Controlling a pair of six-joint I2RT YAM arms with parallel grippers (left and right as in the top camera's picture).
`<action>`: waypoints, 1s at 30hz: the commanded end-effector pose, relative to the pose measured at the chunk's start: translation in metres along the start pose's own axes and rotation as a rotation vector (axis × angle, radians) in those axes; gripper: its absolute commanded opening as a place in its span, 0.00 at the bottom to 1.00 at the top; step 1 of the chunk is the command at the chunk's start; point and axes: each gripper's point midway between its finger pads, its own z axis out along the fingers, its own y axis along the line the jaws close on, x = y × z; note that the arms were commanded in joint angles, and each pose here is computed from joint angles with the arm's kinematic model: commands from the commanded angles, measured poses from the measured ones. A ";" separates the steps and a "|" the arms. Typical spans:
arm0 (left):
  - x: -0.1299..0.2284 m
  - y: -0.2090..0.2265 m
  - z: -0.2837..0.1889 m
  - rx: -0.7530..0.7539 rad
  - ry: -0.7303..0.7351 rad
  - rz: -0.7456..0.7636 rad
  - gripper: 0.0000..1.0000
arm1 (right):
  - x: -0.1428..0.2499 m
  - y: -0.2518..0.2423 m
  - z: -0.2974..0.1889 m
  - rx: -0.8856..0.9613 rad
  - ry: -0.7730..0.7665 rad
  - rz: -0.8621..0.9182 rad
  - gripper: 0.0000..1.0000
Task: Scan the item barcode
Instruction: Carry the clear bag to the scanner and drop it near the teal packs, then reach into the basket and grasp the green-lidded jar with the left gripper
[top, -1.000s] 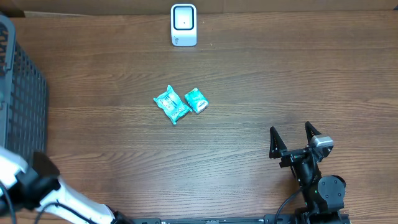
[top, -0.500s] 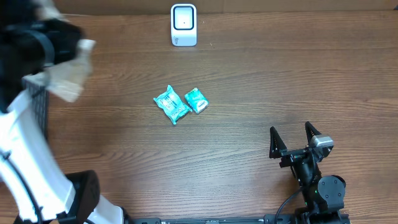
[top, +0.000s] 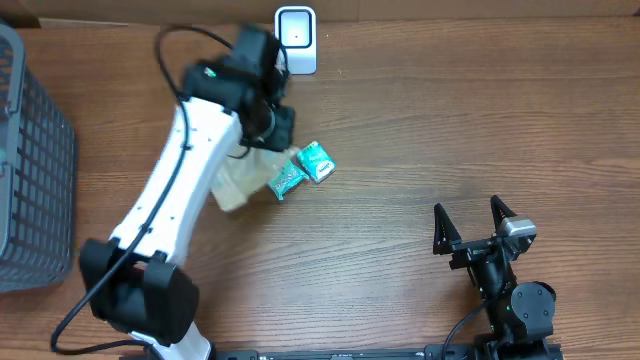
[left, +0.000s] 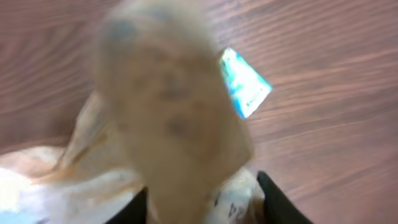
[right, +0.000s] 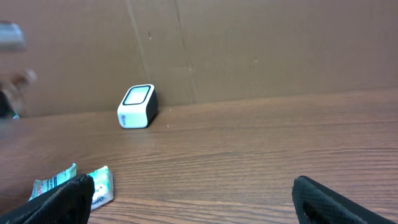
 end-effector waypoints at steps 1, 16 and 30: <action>0.019 -0.003 0.043 0.011 0.033 0.022 0.42 | 0.002 -0.002 0.000 0.009 -0.003 0.003 1.00; -0.015 0.005 -0.009 0.035 -0.108 -0.038 1.00 | 0.002 -0.002 0.000 0.009 -0.003 0.003 1.00; 0.017 0.251 -0.240 -0.334 -0.499 -0.681 1.00 | 0.002 -0.002 0.000 0.009 -0.003 0.003 1.00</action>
